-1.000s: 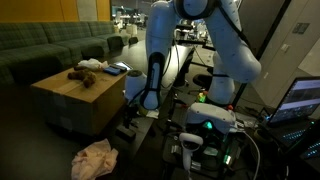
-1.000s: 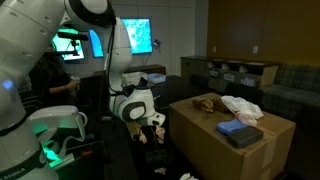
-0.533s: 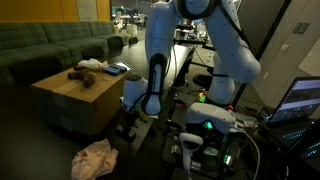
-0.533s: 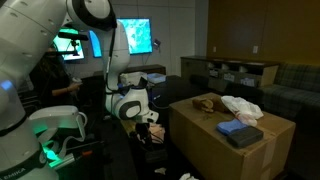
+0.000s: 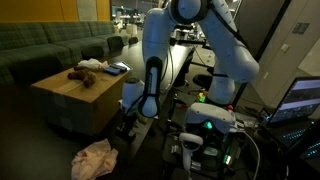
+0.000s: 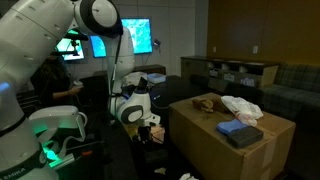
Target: Place the turnip plushie on the table, then the duster on the box, then the left duster on the table, then the blue sponge on the box, then the white towel on the table, then the white cloth on the box, then the small brown object on the table, then the duster on the box, then the moose on the table, and finally, the peach shirt on the box
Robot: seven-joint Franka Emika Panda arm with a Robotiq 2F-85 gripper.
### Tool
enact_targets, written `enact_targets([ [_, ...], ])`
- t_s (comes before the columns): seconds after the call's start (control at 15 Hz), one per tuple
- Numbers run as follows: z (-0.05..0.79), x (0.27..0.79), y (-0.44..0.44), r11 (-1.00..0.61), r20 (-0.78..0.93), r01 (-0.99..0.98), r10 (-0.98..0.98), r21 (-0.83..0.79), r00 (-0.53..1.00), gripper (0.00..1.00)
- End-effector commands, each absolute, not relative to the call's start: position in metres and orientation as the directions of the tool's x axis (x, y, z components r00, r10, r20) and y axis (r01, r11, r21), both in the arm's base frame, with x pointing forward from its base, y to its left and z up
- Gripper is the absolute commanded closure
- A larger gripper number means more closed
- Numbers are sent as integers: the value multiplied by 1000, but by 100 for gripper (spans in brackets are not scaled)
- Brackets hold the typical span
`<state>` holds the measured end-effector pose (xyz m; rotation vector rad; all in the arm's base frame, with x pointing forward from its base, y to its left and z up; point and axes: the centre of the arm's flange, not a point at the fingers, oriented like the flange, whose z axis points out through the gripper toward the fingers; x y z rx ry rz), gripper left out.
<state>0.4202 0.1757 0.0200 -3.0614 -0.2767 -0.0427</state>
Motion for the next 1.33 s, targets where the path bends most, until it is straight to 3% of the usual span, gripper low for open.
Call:
enact_targets([
  [0.0,4,434,169,-981,70,179,175,-70,982,0],
  [1.27,-30,463,135,-984,77,160,154,-75,985,0],
])
